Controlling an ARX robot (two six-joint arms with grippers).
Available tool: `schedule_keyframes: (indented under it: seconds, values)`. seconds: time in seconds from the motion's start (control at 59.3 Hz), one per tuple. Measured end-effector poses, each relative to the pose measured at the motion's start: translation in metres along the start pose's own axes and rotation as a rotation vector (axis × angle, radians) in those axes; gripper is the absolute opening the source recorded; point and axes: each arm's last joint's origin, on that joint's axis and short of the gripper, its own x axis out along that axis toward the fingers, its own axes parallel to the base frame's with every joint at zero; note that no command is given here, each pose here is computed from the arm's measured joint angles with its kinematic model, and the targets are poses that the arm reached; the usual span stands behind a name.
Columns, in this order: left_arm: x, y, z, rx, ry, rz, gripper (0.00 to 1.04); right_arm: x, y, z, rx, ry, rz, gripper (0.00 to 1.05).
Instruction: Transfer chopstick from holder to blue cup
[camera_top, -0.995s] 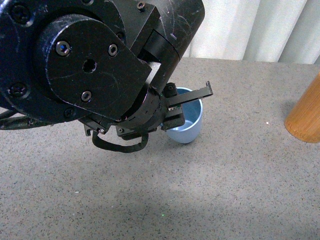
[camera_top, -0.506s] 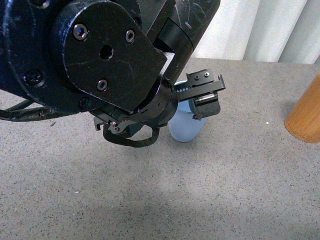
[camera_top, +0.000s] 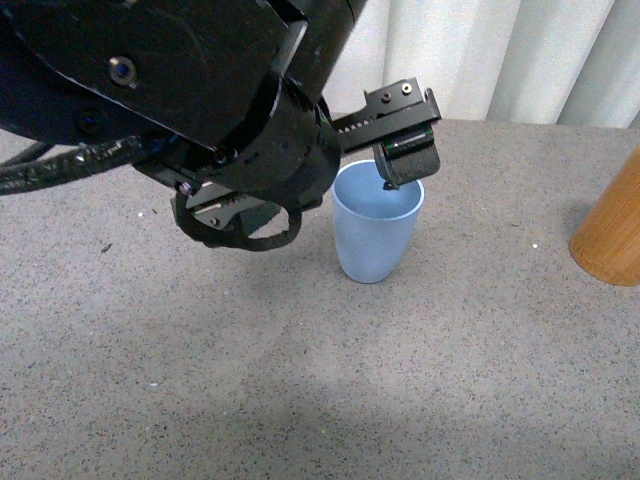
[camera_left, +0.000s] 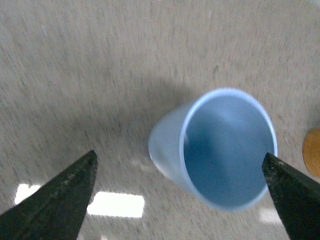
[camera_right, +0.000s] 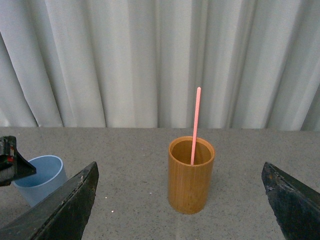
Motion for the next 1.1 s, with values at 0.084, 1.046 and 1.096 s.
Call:
schedule_keyframes:
  seconds: [0.084, 1.046, 1.096]
  values:
    - [-0.004, 0.021, 0.001, 0.118, -0.342, 0.039, 0.83, 0.0, 0.0, 0.0, 0.0, 0.0, 0.0, 0.95]
    - [-0.231, 0.194, -0.066, 0.382, -0.779, 0.076, 0.04, 0.0, 0.0, 0.0, 0.0, 0.0, 0.0, 0.95]
    - [-0.232, 0.194, -0.066, 0.381, -0.78, 0.075, 0.04, 0.0, 0.0, 0.0, 0.0, 0.0, -0.001, 0.95]
